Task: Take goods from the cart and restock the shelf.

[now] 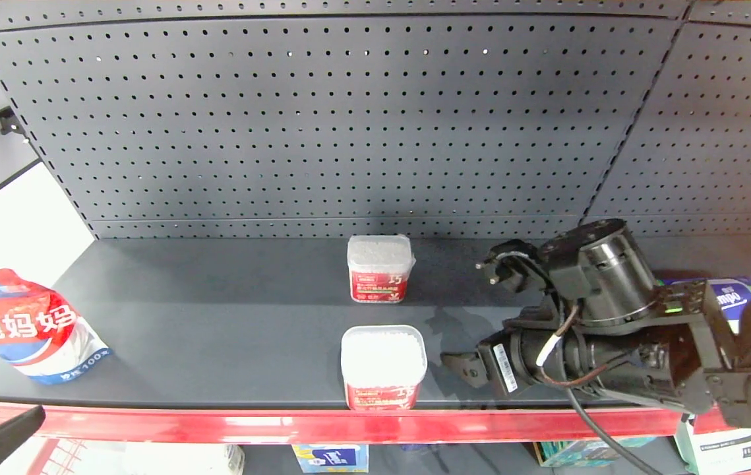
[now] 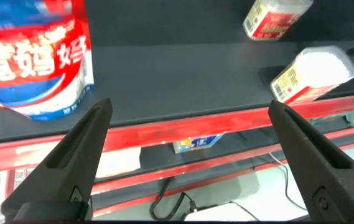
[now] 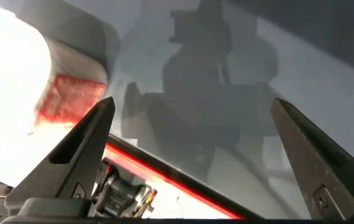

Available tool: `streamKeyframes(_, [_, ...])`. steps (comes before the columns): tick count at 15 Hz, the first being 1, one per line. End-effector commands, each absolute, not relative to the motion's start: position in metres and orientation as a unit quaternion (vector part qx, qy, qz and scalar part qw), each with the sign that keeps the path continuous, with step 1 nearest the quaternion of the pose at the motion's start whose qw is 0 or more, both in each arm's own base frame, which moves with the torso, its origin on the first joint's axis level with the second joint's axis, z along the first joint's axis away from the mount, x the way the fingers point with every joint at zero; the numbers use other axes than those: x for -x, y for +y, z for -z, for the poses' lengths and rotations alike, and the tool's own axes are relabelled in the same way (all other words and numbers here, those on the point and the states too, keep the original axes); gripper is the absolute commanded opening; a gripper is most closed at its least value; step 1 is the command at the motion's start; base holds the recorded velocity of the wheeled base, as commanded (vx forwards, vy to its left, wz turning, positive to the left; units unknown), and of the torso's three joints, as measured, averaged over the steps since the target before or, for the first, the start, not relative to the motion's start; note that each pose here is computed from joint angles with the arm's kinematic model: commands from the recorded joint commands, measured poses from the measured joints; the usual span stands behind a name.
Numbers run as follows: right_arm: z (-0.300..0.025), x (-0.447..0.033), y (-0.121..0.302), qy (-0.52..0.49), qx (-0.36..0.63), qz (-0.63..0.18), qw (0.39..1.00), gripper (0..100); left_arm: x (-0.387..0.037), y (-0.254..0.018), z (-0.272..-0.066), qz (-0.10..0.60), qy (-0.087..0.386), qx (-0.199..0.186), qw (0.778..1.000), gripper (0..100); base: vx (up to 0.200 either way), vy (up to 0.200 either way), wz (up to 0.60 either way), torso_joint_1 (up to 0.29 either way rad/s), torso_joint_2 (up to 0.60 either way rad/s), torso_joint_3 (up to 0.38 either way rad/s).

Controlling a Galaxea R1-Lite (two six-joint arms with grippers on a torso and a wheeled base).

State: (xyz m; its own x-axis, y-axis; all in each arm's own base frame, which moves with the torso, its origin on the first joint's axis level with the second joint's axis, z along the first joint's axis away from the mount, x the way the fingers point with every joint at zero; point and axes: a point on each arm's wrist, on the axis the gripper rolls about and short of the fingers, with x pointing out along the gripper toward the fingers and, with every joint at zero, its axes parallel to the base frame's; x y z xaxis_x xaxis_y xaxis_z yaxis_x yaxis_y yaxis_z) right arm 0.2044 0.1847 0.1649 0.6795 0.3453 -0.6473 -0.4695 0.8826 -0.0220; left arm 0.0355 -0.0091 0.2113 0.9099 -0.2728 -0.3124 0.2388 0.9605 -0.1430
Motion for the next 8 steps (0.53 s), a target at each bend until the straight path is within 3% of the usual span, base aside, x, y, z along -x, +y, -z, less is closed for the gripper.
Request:
streamKeyframes(1, [-0.193, -0.191, 0.143, 0.266, 0.078, -0.190, 0.942, 100, -0.034, -0.009, -0.206, 0.137, 0.173, 0.048, 0.974, 100, 0.000, 0.000, 0.00, 0.000, 0.00, 0.000])
streamKeyframes(4, [-0.207, -0.165, 0.084, 0.218, 0.112, -0.119, 0.962, 100, -0.032, -0.009, -0.204, 0.147, 0.173, 0.048, 0.973, 100, 0.000, 0.000, 0.00, 0.000, 0.00, 0.000])
streamKeyframes(8, [-0.231, -0.126, 0.041, 0.141, 0.095, -0.043, 0.985, 100, -0.031, -0.009, -0.203, 0.144, 0.173, 0.047, 0.973, 100, 0.000, 0.000, 0.00, 0.000, 0.00, 0.000])
